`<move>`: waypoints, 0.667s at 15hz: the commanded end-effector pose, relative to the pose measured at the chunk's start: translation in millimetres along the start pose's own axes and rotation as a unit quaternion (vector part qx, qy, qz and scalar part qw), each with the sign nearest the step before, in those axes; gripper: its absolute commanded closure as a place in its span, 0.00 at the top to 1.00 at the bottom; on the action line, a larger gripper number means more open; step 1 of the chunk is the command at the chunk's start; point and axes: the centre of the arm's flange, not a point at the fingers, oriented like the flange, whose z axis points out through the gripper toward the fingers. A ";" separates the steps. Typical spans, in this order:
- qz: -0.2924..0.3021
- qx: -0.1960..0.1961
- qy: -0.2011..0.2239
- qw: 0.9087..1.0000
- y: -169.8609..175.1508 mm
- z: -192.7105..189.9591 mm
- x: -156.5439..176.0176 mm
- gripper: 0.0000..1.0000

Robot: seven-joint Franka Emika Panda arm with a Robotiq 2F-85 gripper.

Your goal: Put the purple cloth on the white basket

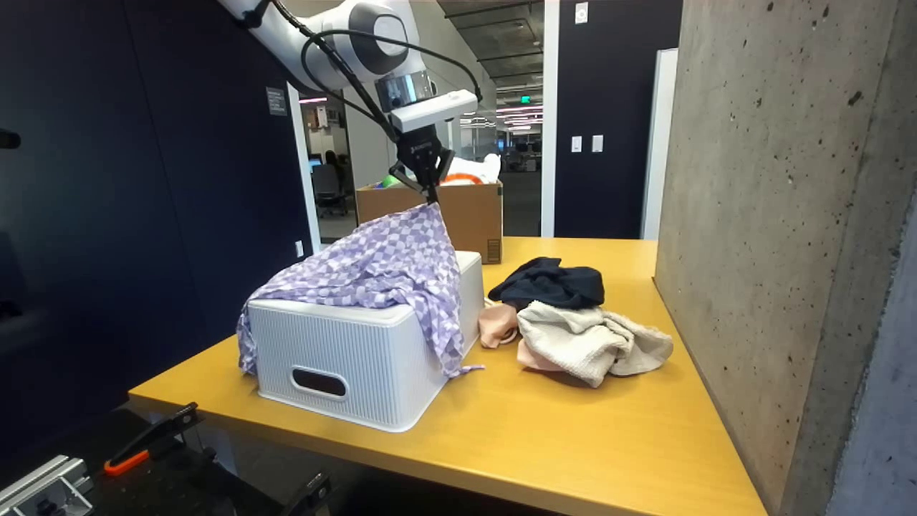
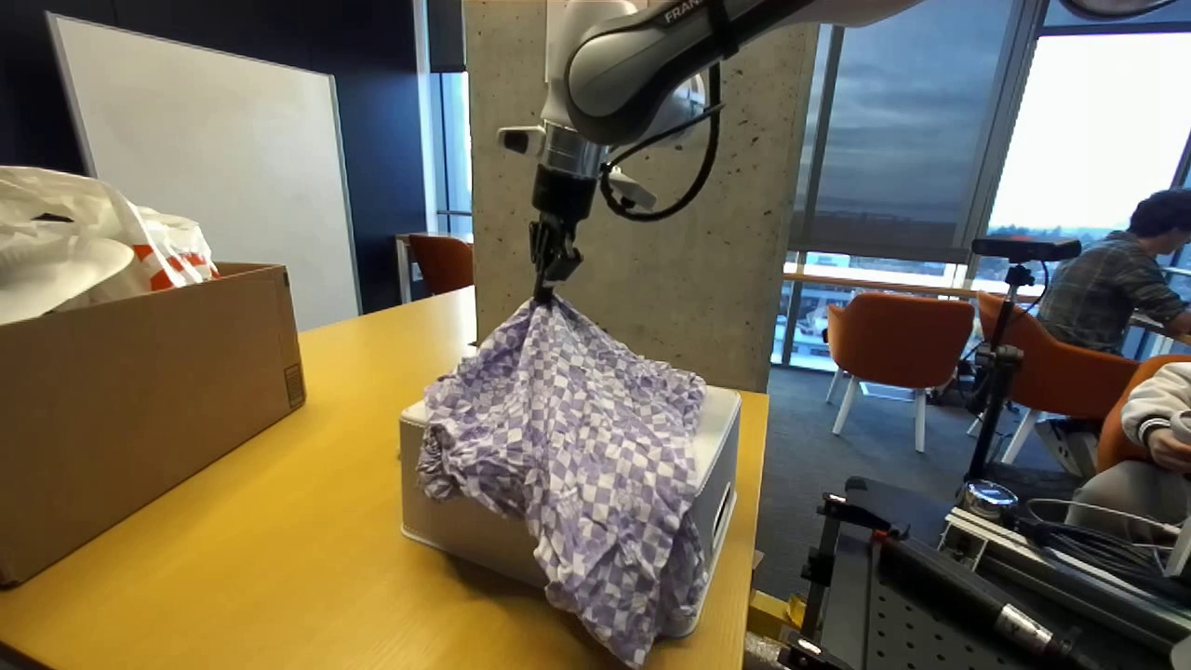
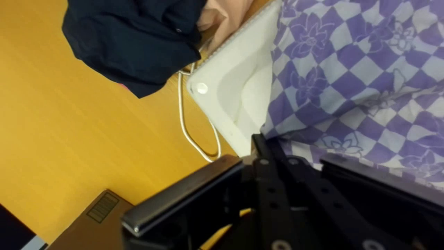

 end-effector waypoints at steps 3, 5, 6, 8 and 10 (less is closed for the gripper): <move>0.011 -0.035 -0.042 0.998 51.1 27.6 0.0 0.00; 0.013 -0.039 -0.050 0.998 55.8 40.1 -1.3 0.00; 0.012 -0.040 -0.054 0.998 57.7 45.9 -2.0 0.00; 0.013 -0.041 -0.058 0.997 59.2 57.7 -3.3 0.00; 0.011 -0.044 -0.066 0.997 59.1 68.5 -3.4 0.00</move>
